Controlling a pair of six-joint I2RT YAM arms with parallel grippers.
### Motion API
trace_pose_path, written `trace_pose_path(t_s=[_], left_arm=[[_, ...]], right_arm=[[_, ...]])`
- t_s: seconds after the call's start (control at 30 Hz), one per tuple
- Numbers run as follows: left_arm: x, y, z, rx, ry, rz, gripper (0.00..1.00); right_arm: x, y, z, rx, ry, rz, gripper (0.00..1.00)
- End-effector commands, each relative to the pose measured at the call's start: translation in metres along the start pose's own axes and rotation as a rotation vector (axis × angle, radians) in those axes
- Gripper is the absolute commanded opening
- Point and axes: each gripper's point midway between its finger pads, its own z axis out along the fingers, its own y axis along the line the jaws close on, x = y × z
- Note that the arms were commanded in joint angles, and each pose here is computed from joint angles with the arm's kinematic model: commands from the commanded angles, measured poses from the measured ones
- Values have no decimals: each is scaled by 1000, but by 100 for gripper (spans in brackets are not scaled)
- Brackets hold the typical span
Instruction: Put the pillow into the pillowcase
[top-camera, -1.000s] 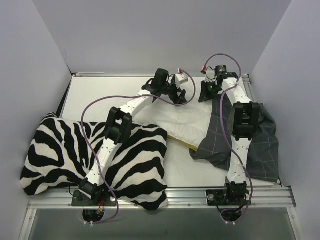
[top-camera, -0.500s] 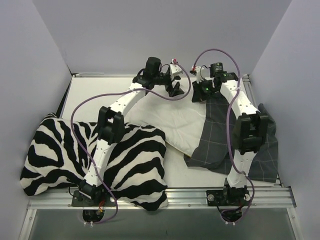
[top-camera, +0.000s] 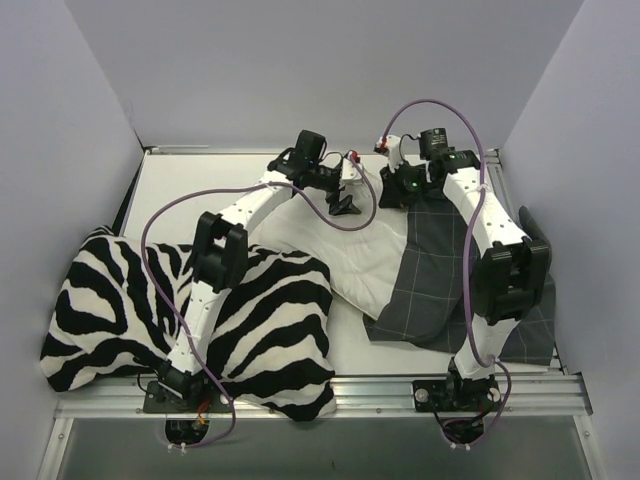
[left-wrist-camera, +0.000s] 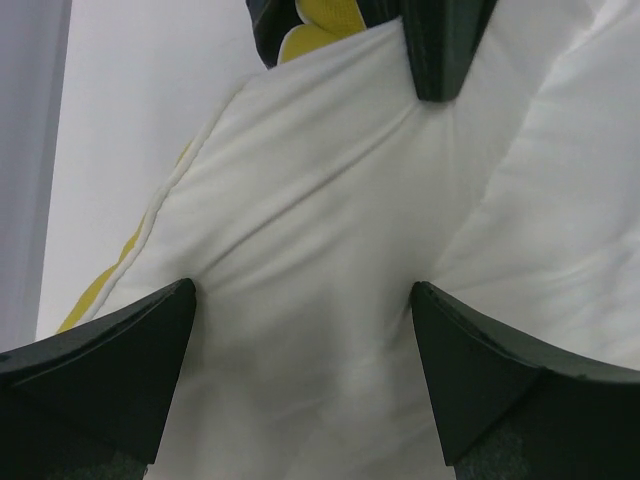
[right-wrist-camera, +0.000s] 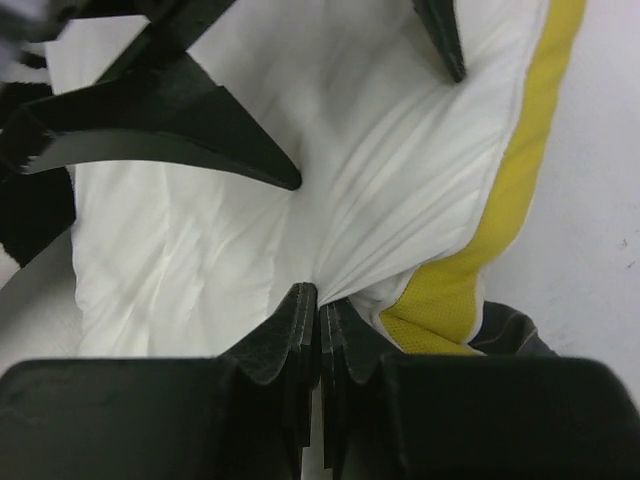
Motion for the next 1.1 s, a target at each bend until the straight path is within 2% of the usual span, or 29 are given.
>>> trace_pose_path(t_s=[0.0, 0.1, 0.13, 0.17, 0.37, 0.6, 0.8, 0.83, 0.87, 0.9, 0.97, 1.0, 1.03, 1.07], left_arm=[[-46, 2, -13, 3, -67, 116, 97], [-60, 8, -19, -39, -95, 163, 97], [-58, 2, -23, -49, -96, 134, 97], [-70, 13, -28, -102, -129, 196, 97], [-87, 9, -41, -159, -175, 337, 98], [-97, 10, -38, -176, -200, 416, 97], [-88, -1, -22, -103, -180, 431, 97], [-90, 1, -21, -94, -178, 462, 94], [-83, -6, -19, -55, -163, 432, 73], [-83, -9, -18, -39, -160, 428, 60], [-79, -15, -17, -2, -144, 427, 46], [-79, -16, -17, 5, -139, 444, 29], [-79, -17, -18, 10, -134, 446, 19], [-76, -20, -18, 16, -126, 439, 0]], right_arm=[[-28, 74, -19, -188, -88, -103, 0], [-25, 78, -19, -193, -81, -98, 0], [-24, 78, -19, -193, -79, -99, 0], [-22, 78, -19, -193, -75, -96, 0], [-23, 85, -24, -203, -83, -103, 0], [-27, 104, -30, -230, -92, -197, 0], [-26, 123, -33, -257, -100, -320, 0], [-26, 125, -34, -258, -101, -332, 0], [-27, 125, -34, -254, -105, -337, 0], [-27, 125, -35, -252, -103, -333, 0], [-29, 119, -37, -233, -107, -331, 0], [-29, 118, -37, -228, -104, -326, 0], [-31, 113, -39, -205, -101, -322, 0], [-32, 107, -41, -187, -100, -307, 1]])
